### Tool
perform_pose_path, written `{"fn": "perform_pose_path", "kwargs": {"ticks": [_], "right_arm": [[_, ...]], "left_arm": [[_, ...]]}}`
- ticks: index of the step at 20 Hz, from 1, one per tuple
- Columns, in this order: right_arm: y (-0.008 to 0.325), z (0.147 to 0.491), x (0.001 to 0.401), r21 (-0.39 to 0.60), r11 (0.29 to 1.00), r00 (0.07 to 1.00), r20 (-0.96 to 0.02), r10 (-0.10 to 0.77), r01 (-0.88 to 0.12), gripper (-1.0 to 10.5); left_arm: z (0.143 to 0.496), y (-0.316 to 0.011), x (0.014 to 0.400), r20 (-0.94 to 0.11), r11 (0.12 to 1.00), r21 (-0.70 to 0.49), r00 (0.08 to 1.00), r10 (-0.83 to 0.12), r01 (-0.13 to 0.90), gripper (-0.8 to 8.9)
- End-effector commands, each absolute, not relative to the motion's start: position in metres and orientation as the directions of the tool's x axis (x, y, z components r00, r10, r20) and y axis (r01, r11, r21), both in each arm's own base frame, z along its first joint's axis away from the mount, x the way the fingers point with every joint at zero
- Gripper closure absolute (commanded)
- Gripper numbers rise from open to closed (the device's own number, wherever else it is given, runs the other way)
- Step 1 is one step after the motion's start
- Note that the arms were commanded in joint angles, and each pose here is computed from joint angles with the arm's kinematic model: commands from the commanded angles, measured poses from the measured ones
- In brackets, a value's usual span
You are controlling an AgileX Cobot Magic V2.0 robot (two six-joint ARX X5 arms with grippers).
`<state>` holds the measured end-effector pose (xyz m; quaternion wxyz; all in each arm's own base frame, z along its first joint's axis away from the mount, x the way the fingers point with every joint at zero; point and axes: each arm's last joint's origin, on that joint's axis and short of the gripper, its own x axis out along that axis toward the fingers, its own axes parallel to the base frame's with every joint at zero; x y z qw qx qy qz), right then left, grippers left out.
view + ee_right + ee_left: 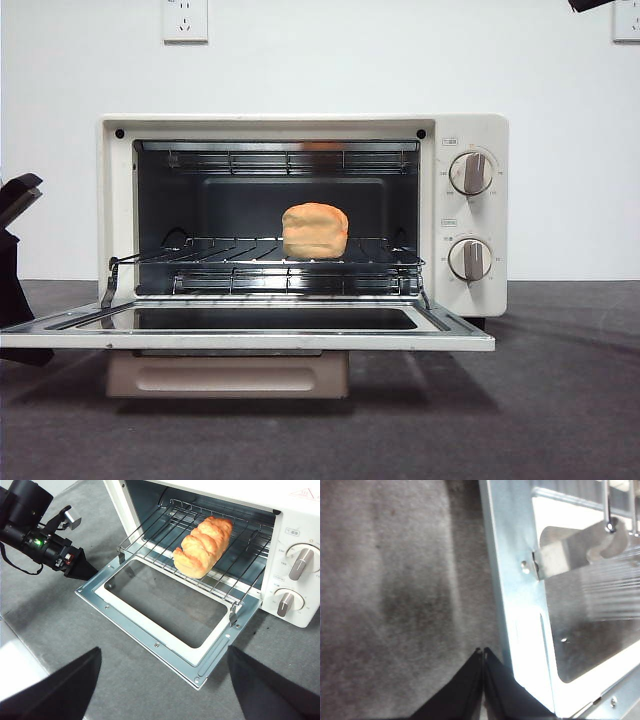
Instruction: The left arm flap open the oven, the right arm pick bread and place it into oven, the left arm flap close the oven
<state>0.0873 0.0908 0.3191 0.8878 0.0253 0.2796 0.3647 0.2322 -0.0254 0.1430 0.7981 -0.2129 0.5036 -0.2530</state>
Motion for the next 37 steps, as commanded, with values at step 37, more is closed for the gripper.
{"fn": "perform_pose_path", "kwargs": {"ticks": [37], "right_arm": [[0.092,0.322,0.087,0.263,0.73,0.578,-0.469,0.668,-0.63,5.5]], "left_arm": [[0.181,-0.012,0.266,-0.32,0.595,-0.723,0.593,-0.739,0.351,8.03]]}}
